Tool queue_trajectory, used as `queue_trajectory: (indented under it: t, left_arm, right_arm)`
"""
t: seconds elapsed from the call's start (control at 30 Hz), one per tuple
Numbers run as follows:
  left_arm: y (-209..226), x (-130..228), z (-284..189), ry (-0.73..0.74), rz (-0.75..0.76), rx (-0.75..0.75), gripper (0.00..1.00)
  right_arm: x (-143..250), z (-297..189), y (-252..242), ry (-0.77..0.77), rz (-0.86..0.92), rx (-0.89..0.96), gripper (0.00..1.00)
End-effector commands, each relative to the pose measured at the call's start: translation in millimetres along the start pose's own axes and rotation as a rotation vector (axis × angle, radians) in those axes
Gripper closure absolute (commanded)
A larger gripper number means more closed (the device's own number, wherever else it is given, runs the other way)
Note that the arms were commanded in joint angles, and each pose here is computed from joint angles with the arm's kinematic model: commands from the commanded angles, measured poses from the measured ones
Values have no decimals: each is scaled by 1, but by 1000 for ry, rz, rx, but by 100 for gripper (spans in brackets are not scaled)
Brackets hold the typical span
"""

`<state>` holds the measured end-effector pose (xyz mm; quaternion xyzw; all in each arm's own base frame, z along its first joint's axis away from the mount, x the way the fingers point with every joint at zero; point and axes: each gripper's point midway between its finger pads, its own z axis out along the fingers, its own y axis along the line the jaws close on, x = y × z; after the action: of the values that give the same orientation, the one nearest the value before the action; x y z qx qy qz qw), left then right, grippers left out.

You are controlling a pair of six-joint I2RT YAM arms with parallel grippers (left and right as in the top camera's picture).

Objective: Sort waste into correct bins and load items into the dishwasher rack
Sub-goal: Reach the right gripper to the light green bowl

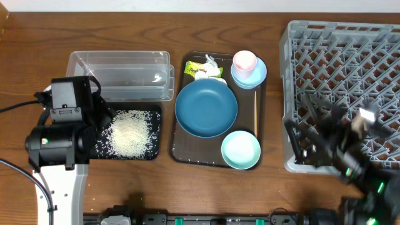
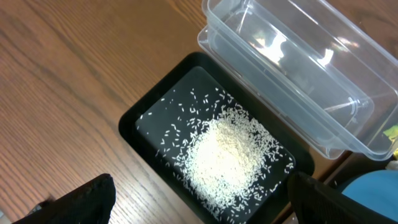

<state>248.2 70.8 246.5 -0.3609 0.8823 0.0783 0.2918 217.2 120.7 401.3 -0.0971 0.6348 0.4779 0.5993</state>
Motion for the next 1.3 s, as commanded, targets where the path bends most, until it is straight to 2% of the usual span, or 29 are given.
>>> queue_trajectory:
  t: [0.0,0.13,0.27,0.37,0.43,0.57,0.77,0.93,1.27]
  left_arm:
    - [4,-5,-2,-18,-4,-19,10]
    - [4,-5,-2,-18,-3,-19,9]
    - [3,-5,-1,-17,-3,-20,9]
    - [3,-5,-1,-17,-3,-20,9]
    - [3,-5,-1,-17,-3,-20,9]
    - [3,-5,-1,-17,-3,-20,9]
    - [3,-5,-1,-17,-3,-20,9]
    - [3,-5,-1,-17,-3,-20,9]
    - [3,-5,-1,-17,-3,-20,9]
  right_arm:
    - [-1,30,13,189,-74,-121,1]
    - [21,73,-6,351,-71,3,1]
    - [90,100,-52,606,-160,382,1]
    - [148,98,-75,821,-249,598,1]
    - [181,90,-84,952,-274,678,1]
    - [249,63,-92,1254,-295,707,1]
    - [309,23,-87,1578,-237,702,1]
    - [347,17,-74,1682,-74,637,1]
    - [395,-3,-103,1843,-76,717,1]
